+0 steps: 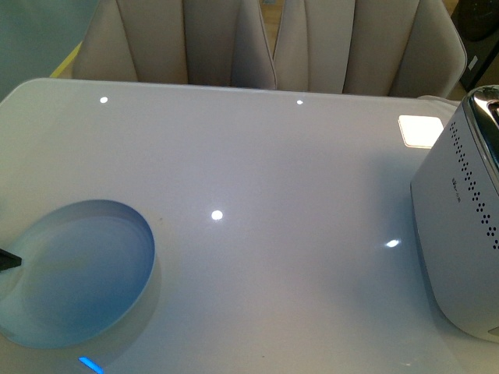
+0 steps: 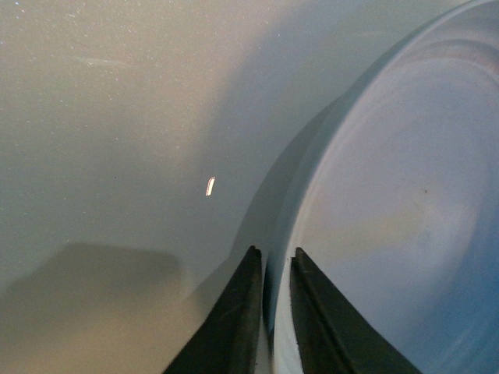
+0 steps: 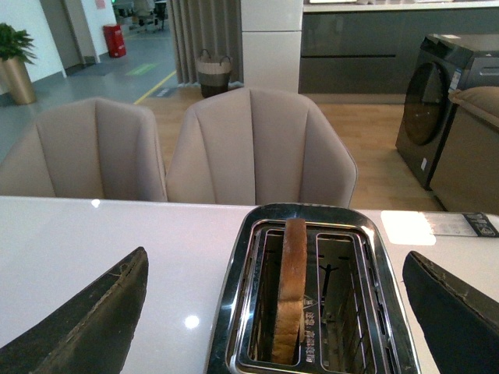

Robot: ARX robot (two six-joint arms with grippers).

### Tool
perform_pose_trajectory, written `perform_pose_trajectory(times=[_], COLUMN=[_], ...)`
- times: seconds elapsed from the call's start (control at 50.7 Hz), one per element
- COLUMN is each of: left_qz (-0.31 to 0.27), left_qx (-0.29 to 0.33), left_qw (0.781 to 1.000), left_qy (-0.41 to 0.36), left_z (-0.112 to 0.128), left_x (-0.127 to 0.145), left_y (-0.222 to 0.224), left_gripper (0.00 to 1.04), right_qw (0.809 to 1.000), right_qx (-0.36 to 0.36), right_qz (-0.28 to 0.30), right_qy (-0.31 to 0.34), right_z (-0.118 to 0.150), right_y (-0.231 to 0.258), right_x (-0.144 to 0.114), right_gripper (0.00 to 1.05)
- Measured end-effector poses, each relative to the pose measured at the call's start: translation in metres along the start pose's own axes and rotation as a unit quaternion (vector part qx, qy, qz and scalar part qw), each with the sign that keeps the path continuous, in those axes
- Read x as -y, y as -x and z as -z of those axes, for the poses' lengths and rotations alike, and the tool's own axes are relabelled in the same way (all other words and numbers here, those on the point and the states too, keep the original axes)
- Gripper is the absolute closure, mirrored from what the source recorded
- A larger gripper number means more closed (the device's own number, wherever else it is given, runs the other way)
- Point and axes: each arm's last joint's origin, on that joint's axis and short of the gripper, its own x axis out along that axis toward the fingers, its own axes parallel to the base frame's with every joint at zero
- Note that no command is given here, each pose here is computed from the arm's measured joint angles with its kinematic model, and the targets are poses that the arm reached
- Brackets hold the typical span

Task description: Left arm holds plate, right arm toasts bread

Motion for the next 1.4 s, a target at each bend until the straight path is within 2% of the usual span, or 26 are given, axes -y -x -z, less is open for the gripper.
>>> perform_pose_trajectory(times=[0.02, 0.355, 0.591, 0.788, 0.926, 1.045, 1.104, 1.123, 1.163, 1.183, 1.222, 1.32, 1.399], left_qz=[0.000, -0.010, -0.020, -0.040, -0.050, -0.054, -0.071, -0.075, -0.077, -0.080, -0.085, -0.092, -0.092], left_qx=[0.000, 0.005, 0.075, 0.120, 0.176, 0.194, 0.143, 0.133, 0.144, 0.165, 0.197, 0.235, 0.225], left_qw=[1.000, 1.000, 0.997, 0.992, 0.981, 0.976, 0.985, 0.987, 0.984, 0.979, 0.970, 0.959, 0.961], left_qy=[0.000, -0.002, -0.008, -0.021, -0.059, -0.086, -0.061, -0.058, -0.074, -0.090, -0.112, -0.129, -0.127], left_z=[0.000, -0.006, -0.027, -0.025, -0.025, -0.028, -0.031, -0.035, -0.044, -0.051, -0.058, -0.062, -0.059], left_x=[0.000, 0.004, 0.010, 0.010, 0.009, 0.012, 0.035, 0.053, 0.080, 0.100, 0.122, 0.150, 0.165], left_y=[0.000, 0.009, 0.030, 0.028, 0.028, 0.032, 0.051, 0.069, 0.098, 0.121, 0.148, 0.180, 0.179], left_gripper=[0.82, 0.38, 0.06, 0.07, 0.07, 0.07, 0.07, 0.07, 0.07, 0.07, 0.07, 0.07, 0.07], right_qw=[1.000, 1.000, 1.000, 1.000, 1.000, 1.000, 1.000, 1.000, 1.000, 1.000, 1.000, 1.000, 1.000], right_qx=[0.000, 0.000, 0.000, 0.000, 0.000, 0.000, 0.000, 0.000, 0.000, 0.000, 0.000, 0.000, 0.000], right_qz=[0.000, 0.000, 0.000, 0.000, 0.000, 0.000, 0.001, 0.000, -0.001, -0.002, -0.002, 0.000, 0.001], right_qy=[0.000, 0.000, 0.000, 0.000, 0.000, 0.000, 0.000, 0.000, 0.000, 0.000, 0.000, 0.000, 0.000], right_z=[0.000, 0.000, 0.000, 0.000, 0.000, 0.000, 0.000, 0.000, 0.000, 0.000, 0.000, 0.000, 0.000], right_y=[0.000, 0.000, 0.000, 0.000, 0.000, 0.000, 0.000, 0.000, 0.000, 0.000, 0.000, 0.000, 0.000], right_x=[0.000, 0.000, 0.000, 0.000, 0.000, 0.000, 0.000, 0.000, 0.000, 0.000, 0.000, 0.000, 0.000], right_gripper=[0.09, 0.09, 0.09, 0.09, 0.09, 0.09, 0.09, 0.09, 0.09, 0.09, 0.09, 0.09, 0.09])
